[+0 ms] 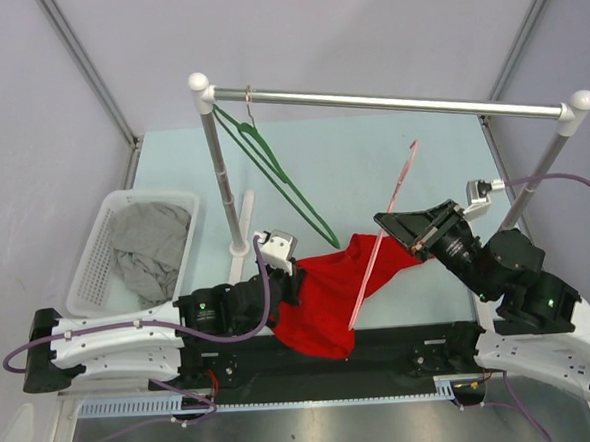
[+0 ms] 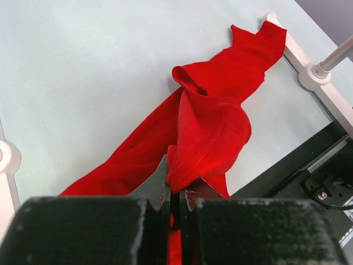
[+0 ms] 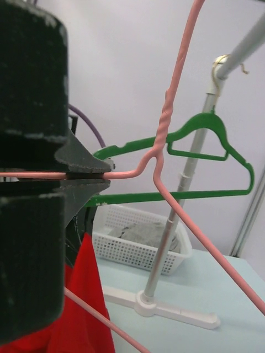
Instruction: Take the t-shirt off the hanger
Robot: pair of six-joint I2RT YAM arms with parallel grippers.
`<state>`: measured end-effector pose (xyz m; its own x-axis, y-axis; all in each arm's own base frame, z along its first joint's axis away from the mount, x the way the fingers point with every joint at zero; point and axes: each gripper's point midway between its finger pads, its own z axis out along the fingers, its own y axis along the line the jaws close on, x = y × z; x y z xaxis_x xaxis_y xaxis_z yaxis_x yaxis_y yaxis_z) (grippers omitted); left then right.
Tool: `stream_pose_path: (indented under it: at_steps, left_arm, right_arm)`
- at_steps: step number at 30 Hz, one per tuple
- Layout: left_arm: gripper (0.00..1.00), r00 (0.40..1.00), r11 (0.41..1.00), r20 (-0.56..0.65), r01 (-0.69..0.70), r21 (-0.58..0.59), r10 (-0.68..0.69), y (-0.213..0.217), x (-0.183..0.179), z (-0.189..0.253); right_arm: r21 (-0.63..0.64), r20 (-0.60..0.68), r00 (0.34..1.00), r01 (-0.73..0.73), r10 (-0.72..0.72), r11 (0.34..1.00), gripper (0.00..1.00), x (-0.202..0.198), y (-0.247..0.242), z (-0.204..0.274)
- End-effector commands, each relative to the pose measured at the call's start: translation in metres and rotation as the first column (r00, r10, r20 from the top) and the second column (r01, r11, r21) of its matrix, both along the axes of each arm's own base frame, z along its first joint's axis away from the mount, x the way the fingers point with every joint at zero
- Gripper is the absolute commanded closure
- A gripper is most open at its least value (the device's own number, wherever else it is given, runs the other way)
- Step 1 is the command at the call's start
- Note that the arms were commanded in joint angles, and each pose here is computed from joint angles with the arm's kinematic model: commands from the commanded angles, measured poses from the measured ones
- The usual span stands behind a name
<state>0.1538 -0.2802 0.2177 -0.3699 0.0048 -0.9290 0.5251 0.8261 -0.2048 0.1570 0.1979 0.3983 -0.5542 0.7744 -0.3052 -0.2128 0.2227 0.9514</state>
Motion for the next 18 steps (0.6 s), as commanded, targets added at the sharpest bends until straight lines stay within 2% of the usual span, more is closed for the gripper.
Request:
stream_pose_path:
  at_steps: [1,3,11,18]
  left_arm:
    - [0.99,1.000,0.999,0.020,-0.009,-0.049,0.010,-0.002,0.002,0.021]
    - [1.00,1.000,0.999,0.017,-0.005,-0.052,0.006,-0.003,0.002,0.020]
    - [1.00,1.000,0.998,0.018,-0.015,-0.058,0.016,0.003,0.002,0.019]
    - [1.00,1.000,0.998,0.013,-0.022,-0.060,0.023,0.008,0.001,0.018]
  right_arm:
    - [-0.143,0.180,0.979,-0.072,0.097,0.987,1.00,-0.011,0.010,0.030]
    - [-0.192,0.227,0.964,-0.093,0.137,0.977,1.00,-0.015,0.014,0.035]
    - [-0.362,0.283,0.917,-0.170,0.282,0.917,1.00,-0.013,0.048,0.041]
    - [-0.412,0.306,0.893,-0.187,0.328,0.892,1.00,0.005,0.076,0.057]
